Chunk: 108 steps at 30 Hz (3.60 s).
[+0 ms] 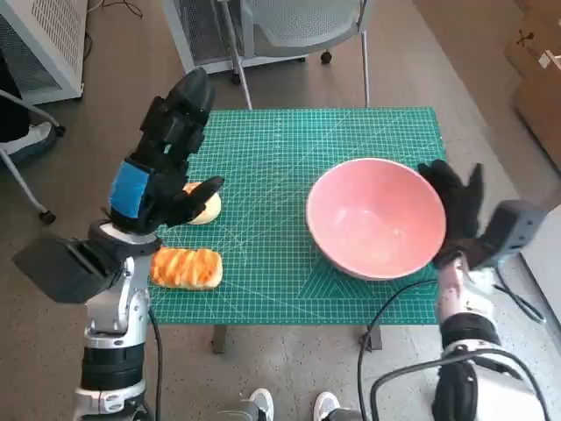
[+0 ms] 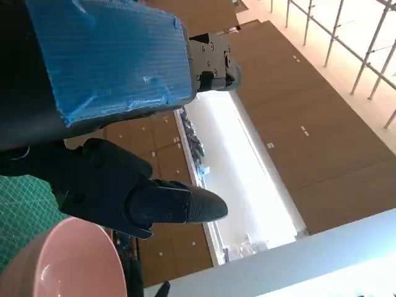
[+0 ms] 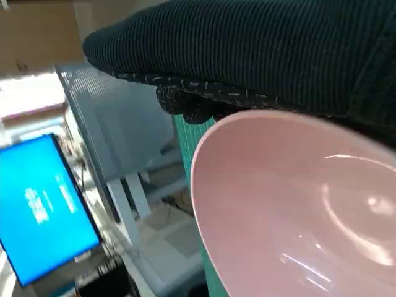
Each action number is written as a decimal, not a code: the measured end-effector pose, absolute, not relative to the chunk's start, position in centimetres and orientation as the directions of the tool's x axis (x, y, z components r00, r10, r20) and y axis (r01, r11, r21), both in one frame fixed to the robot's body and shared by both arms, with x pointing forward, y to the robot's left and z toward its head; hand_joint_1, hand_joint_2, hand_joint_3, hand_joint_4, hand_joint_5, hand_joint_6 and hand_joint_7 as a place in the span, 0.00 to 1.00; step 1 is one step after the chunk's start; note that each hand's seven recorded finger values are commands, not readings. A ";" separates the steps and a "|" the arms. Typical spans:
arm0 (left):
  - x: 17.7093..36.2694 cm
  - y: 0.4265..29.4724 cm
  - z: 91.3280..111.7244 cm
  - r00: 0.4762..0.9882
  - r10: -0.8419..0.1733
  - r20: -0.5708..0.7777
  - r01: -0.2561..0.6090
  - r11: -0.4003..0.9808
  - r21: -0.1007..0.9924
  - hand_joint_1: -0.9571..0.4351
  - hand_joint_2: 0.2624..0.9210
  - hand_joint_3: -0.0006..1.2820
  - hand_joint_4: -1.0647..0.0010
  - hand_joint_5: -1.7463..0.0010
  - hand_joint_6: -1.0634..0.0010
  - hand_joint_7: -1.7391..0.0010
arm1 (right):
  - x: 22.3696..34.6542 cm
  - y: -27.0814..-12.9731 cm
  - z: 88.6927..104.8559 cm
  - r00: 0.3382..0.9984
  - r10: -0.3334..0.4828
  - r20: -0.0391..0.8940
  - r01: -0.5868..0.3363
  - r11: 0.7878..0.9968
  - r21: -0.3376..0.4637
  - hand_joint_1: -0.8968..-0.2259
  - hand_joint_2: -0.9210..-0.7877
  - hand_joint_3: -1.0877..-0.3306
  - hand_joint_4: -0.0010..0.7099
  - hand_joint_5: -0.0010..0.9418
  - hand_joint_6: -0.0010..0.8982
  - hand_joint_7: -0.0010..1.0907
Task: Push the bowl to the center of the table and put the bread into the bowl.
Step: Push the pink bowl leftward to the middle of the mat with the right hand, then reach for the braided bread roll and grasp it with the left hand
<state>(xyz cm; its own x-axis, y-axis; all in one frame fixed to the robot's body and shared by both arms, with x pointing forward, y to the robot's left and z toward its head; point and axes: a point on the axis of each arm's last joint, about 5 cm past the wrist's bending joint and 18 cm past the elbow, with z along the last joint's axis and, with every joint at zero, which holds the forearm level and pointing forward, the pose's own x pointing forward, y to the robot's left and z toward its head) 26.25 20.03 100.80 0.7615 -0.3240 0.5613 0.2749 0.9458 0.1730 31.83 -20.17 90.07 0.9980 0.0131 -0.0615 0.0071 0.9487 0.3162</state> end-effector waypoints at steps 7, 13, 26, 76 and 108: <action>25.7 20.5 100.7 0.776 -0.302 0.553 0.242 0.953 0.181 0.31 0.98 0.21 0.98 0.99 1.00 0.78 | 32.4 -18.7 90.5 0.998 0.051 -0.044 -0.033 0.943 0.332 0.51 0.00 0.38 0.44 0.01 0.51 0.03; 25.2 20.6 100.6 0.787 -0.285 0.546 0.225 0.958 0.176 0.30 1.00 0.18 0.97 0.99 1.00 0.78 | 33.0 -17.2 91.3 0.995 0.094 -0.021 -0.082 0.939 0.334 0.54 0.00 0.35 0.43 0.01 0.49 0.02; 24.6 20.8 100.4 0.799 -0.250 0.546 0.190 0.968 0.165 0.28 1.00 0.16 0.97 0.99 1.00 0.79 | 33.8 -14.5 92.3 0.986 0.166 -0.013 -0.152 0.930 0.334 0.52 0.00 0.36 0.47 0.02 0.48 0.01; 24.6 20.8 100.4 0.807 -0.223 0.547 0.166 0.974 0.151 0.28 1.00 0.16 0.98 1.00 1.00 0.81 | 35.0 -19.4 101.3 0.688 0.305 0.659 -0.429 0.903 0.030 0.40 0.00 0.45 0.48 0.01 0.49 0.01; 19.6 23.2 107.5 0.954 -0.287 -0.090 0.226 0.485 0.845 0.67 0.62 0.00 0.96 0.99 0.76 0.98 | 33.6 -20.5 102.0 0.554 0.354 0.753 -0.441 0.893 -0.095 0.37 0.00 0.48 0.47 0.00 0.50 0.01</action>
<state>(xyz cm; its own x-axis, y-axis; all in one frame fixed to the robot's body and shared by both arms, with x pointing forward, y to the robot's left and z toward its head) 19.56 23.16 107.46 0.9535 -0.2874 -0.0903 0.2263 0.4853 0.8445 33.56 -20.55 102.00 0.5542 0.3538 0.7534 -0.4408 0.8926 -0.0948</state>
